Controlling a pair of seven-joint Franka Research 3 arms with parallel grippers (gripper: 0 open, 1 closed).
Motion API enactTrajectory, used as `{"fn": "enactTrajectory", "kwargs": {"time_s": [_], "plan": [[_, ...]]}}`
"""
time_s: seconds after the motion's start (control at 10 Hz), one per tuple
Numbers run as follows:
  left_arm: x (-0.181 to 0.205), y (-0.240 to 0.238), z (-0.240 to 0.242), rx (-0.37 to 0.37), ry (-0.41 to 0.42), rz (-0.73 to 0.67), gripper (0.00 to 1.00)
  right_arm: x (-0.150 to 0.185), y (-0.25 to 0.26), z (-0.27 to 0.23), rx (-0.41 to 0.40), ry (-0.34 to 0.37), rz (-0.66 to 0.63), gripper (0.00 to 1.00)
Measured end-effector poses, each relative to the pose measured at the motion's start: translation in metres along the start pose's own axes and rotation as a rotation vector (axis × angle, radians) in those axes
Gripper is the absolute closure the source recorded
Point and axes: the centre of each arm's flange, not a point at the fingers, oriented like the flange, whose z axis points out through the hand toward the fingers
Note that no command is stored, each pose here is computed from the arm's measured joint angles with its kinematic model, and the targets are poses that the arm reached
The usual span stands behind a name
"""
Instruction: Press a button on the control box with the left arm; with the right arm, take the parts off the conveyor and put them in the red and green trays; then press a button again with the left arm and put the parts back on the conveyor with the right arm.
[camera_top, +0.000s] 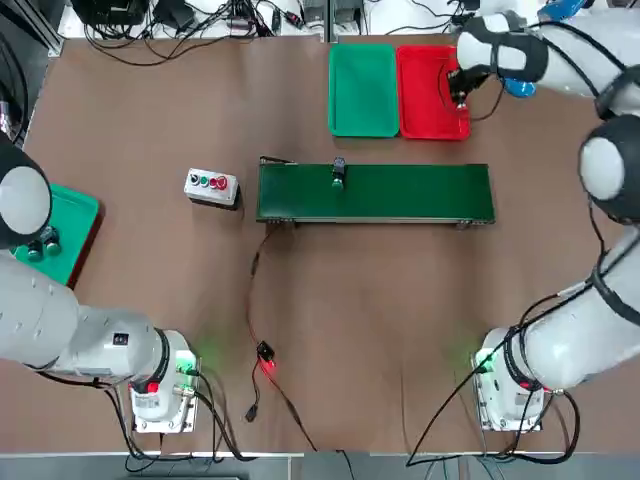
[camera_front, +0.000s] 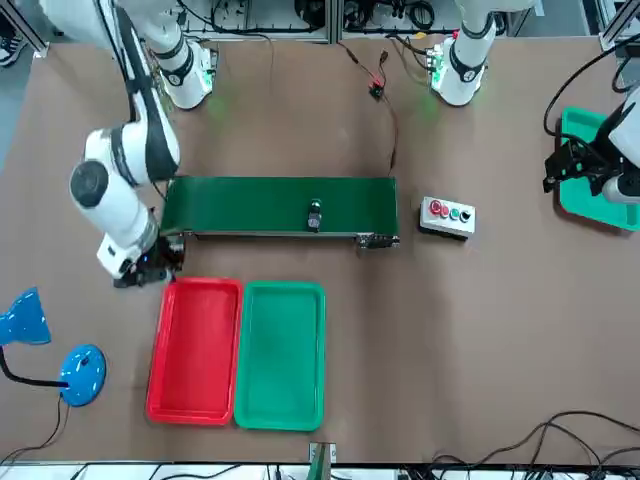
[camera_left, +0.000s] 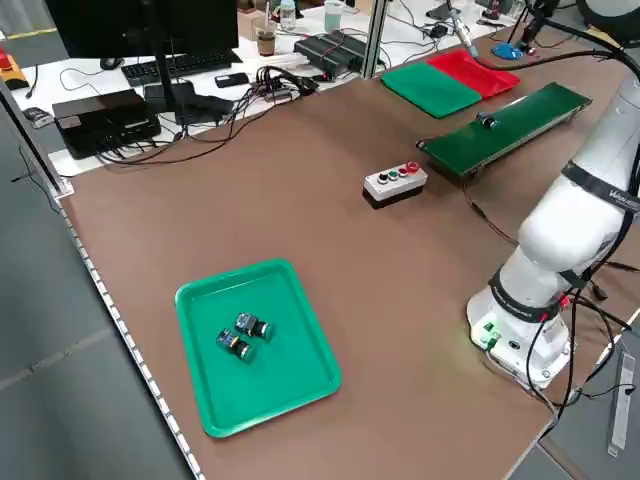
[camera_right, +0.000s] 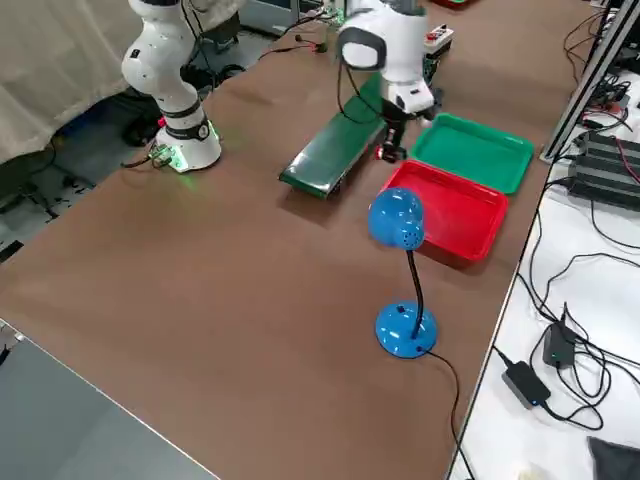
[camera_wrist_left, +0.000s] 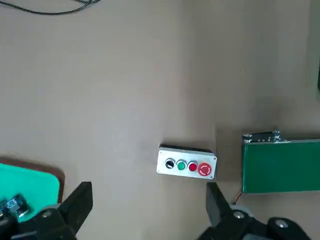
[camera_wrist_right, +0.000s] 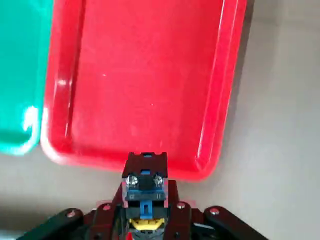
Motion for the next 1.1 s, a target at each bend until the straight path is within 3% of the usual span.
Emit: {"fn": "enactTrajectory", "kwargs": {"time_s": [0.2, 0.4, 1.1], "plan": [[0.001, 0.0, 0.003, 0.0, -0.005, -0.001, 0.0, 0.037, 0.019, 0.064, -0.003, -0.01, 0.025, 0.67], [0.001, -0.002, 0.004, 0.0, -0.008, -0.004, 0.0, 0.047, 0.048, 0.103, -0.019, -0.018, 0.016, 0.67], [0.002, -0.003, 0.005, 0.0, -0.009, -0.005, 0.0, 0.047, 0.046, 0.123, -0.018, -0.011, -0.005, 0.67]]}}
